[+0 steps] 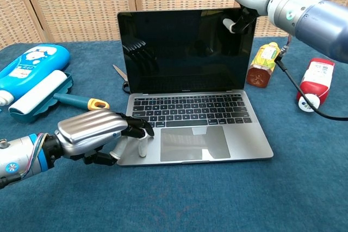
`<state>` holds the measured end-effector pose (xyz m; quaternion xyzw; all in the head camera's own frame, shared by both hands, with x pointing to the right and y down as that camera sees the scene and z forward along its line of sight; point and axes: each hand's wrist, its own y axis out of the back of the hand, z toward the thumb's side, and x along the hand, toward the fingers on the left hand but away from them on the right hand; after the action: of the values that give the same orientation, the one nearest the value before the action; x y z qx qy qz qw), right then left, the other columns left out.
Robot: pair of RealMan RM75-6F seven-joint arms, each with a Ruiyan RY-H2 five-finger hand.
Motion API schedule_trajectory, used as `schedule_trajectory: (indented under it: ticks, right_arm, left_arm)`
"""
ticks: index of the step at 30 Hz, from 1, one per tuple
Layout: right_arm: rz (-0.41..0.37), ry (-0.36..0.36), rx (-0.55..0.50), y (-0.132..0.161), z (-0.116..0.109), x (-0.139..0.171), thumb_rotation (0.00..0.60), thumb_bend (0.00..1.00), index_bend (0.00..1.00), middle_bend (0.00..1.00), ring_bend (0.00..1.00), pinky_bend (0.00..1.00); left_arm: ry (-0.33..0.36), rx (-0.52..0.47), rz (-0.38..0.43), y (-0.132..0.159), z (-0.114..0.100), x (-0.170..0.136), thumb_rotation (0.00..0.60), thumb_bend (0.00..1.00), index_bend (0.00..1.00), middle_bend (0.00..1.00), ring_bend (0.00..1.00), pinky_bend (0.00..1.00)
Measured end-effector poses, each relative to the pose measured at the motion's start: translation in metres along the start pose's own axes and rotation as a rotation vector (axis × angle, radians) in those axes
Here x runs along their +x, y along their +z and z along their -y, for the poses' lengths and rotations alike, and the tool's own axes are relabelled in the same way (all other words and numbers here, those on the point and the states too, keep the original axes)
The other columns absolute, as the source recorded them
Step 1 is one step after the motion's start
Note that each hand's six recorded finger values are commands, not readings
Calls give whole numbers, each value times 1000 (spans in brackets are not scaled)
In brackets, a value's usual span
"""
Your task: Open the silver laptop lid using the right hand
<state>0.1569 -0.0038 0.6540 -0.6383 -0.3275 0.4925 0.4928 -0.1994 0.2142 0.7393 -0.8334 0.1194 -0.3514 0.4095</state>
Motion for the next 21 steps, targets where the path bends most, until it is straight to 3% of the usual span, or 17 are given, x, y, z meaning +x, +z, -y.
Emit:
schedule_trajectory:
  ticks: [10, 17, 18, 20, 21]
  right_arm:
    - [-24, -23, -69, 8, -14, 7, 600, 674, 124, 76, 0, 0]
    - [-77, -50, -186, 17, -33, 24, 600, 642, 124, 72, 0, 0]
    - [-86, -60, -201, 16, -38, 28, 600, 637, 124, 71, 0, 0]
    - [-93, -75, -224, 13, -44, 34, 600, 597, 120, 67, 0, 0]
    - [-97, -87, -237, 10, -49, 39, 600, 557, 117, 65, 0, 0]
  left_arm:
    - [33, -16, 2, -3, -11, -5, 600, 909, 422, 228, 294, 281]
    - [134, -17, 13, -8, -37, -18, 600, 873, 290, 161, 240, 206]
    - [149, -18, 14, -9, -41, -21, 600, 844, 281, 150, 229, 199]
    - [182, -6, 12, -14, -51, -29, 600, 683, 255, 121, 197, 178]
    - [197, 6, 9, -17, -55, -33, 600, 529, 227, 96, 168, 157]
